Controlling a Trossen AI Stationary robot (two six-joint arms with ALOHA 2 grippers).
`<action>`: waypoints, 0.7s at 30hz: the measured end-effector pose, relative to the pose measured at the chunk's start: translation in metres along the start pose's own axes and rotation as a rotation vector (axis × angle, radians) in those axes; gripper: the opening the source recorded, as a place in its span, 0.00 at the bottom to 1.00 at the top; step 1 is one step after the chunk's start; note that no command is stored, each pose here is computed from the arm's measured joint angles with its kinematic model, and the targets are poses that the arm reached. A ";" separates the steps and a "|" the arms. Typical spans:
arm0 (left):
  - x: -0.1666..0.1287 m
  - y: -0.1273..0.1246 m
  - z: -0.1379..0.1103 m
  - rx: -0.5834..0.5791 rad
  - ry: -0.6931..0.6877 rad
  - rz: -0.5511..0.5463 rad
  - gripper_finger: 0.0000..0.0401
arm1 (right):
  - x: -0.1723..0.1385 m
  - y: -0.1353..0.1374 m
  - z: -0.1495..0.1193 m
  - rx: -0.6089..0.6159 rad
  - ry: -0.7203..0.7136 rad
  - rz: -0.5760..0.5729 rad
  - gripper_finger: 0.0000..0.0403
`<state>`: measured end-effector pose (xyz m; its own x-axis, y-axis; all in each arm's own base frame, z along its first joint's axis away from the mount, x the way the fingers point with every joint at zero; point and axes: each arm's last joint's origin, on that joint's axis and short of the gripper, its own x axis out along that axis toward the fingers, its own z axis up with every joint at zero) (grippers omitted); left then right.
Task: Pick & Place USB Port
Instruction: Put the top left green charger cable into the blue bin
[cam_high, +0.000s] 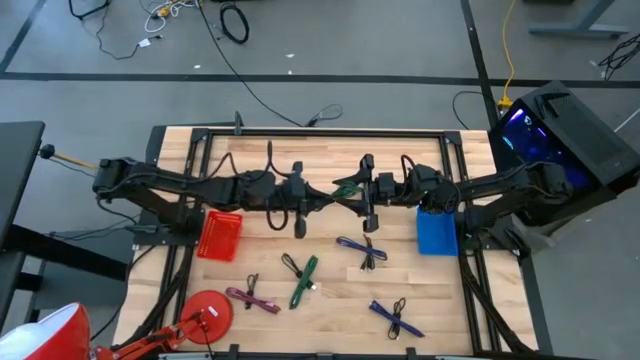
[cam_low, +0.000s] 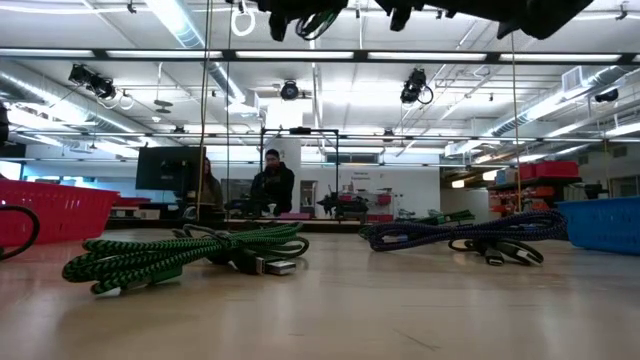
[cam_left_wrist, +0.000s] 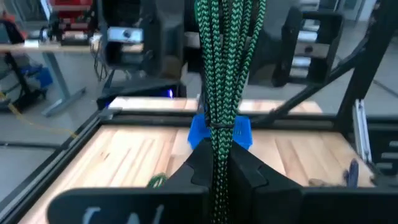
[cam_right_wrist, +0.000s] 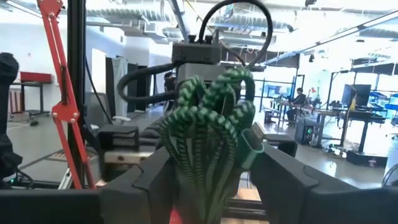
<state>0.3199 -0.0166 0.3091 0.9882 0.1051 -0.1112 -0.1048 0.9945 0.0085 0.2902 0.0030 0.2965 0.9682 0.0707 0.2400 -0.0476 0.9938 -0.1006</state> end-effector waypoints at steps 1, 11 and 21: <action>0.003 0.000 -0.001 0.003 -0.007 0.000 0.05 | 0.000 0.000 0.000 -0.001 -0.003 -0.007 0.49; 0.008 0.000 -0.003 0.000 -0.042 0.032 0.12 | 0.000 -0.001 -0.003 -0.021 0.043 -0.061 0.05; -0.002 0.001 -0.001 0.008 0.025 0.039 0.25 | -0.034 -0.001 0.008 0.002 0.350 -0.192 0.05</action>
<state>0.3174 -0.0154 0.3087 0.9803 0.1442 -0.1351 -0.1426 0.9895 0.0215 0.2550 -0.0002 0.2962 0.9847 -0.1495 -0.0896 0.1421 0.9863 -0.0835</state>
